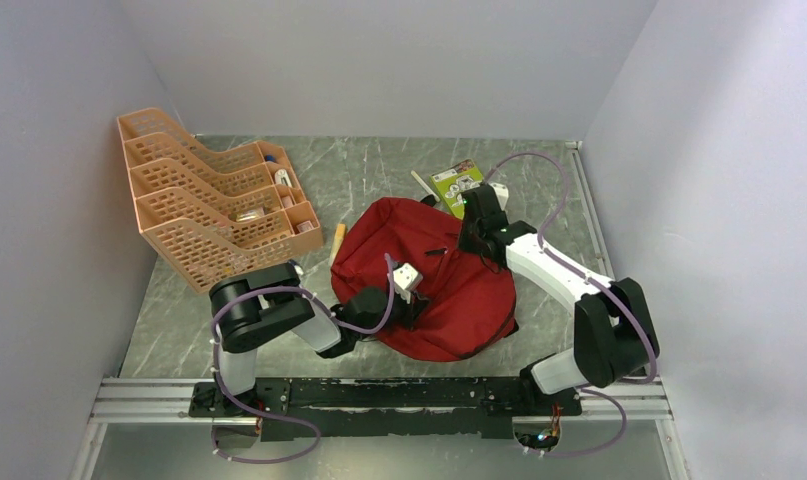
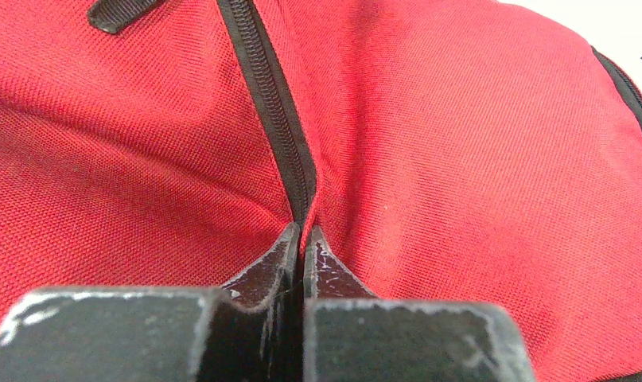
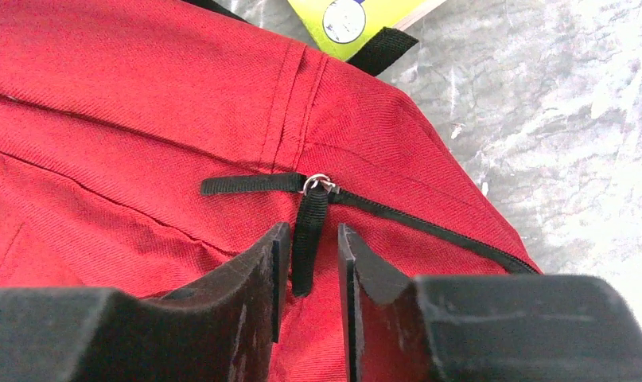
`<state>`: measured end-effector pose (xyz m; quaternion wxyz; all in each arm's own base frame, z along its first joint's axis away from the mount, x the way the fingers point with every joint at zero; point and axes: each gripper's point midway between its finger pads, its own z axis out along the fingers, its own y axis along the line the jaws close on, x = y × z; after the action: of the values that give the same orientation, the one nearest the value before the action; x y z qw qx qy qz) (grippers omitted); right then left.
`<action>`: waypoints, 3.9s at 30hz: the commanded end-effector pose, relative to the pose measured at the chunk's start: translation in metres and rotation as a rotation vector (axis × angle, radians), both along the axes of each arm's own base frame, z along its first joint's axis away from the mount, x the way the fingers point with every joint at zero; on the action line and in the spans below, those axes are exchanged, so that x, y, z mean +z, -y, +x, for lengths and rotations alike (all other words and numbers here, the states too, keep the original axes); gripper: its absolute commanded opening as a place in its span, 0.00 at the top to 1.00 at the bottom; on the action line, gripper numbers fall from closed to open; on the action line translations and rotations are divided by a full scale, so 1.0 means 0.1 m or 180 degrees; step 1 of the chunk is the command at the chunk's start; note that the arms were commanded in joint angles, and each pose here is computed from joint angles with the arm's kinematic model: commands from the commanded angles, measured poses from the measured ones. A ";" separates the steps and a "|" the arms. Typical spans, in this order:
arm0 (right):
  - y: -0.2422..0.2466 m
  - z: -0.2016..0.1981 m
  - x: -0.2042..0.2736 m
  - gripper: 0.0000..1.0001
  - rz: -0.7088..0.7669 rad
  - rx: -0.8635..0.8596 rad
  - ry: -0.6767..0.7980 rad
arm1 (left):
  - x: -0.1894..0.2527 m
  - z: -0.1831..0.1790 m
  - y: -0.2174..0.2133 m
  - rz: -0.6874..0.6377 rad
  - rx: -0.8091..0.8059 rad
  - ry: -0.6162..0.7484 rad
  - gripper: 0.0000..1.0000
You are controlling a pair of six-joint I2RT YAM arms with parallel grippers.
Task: Pack the student bag
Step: Unzip the student bag at the center of the board.
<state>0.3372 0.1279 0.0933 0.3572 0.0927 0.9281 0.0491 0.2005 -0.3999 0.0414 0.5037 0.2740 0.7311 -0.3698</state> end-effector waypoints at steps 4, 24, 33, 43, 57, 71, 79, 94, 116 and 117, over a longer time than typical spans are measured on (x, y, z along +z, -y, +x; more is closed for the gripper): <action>0.06 0.10 -0.04 0.77 -0.0129 -0.0026 0.0015 | -0.83 -0.44 -0.34 0.0913 -0.0301 -0.0451 0.95; 0.77 -0.23 0.12 1.00 -0.0334 -0.0509 0.0098 | -0.77 -0.33 -0.42 0.0958 -0.0014 -0.0479 0.95; 0.83 -0.57 -0.06 1.00 -0.0130 -0.0674 -0.0080 | -0.72 -0.27 -0.43 0.0893 0.0155 -0.0534 0.95; 0.73 -0.83 0.12 1.00 0.0333 -0.0737 0.0015 | -0.09 0.40 -0.20 0.0648 0.0310 -0.0494 0.95; 0.81 -0.86 0.23 1.00 0.0299 -0.0856 0.0134 | 0.88 1.94 -0.15 0.0653 0.0700 -0.0082 0.95; 0.29 -1.24 -0.07 1.00 0.1098 -0.0390 -0.0450 | 0.57 2.25 -0.34 0.0746 0.0826 -0.0169 0.95; -0.10 -1.62 -0.15 1.00 0.1698 0.0100 -0.0899 | 0.61 2.28 -0.31 0.0721 0.0822 -0.0128 0.95; -0.29 -1.40 0.36 0.94 0.2002 0.0527 -0.0309 | 1.16 1.99 -0.52 0.0567 0.0890 -0.0060 0.24; 0.67 -0.72 0.08 0.20 0.0350 -0.0667 0.0042 | 2.01 0.75 -0.44 -0.0072 0.0795 -0.0454 0.16; 0.63 -0.70 0.05 0.18 0.0397 -0.0603 0.0014 | 1.98 0.71 -0.40 -0.0040 0.0761 -0.0482 0.16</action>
<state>0.2539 0.0693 0.1002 0.3431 0.2016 0.9136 0.0840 0.2870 -0.3492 0.2461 0.5050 0.1487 0.7825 -0.3325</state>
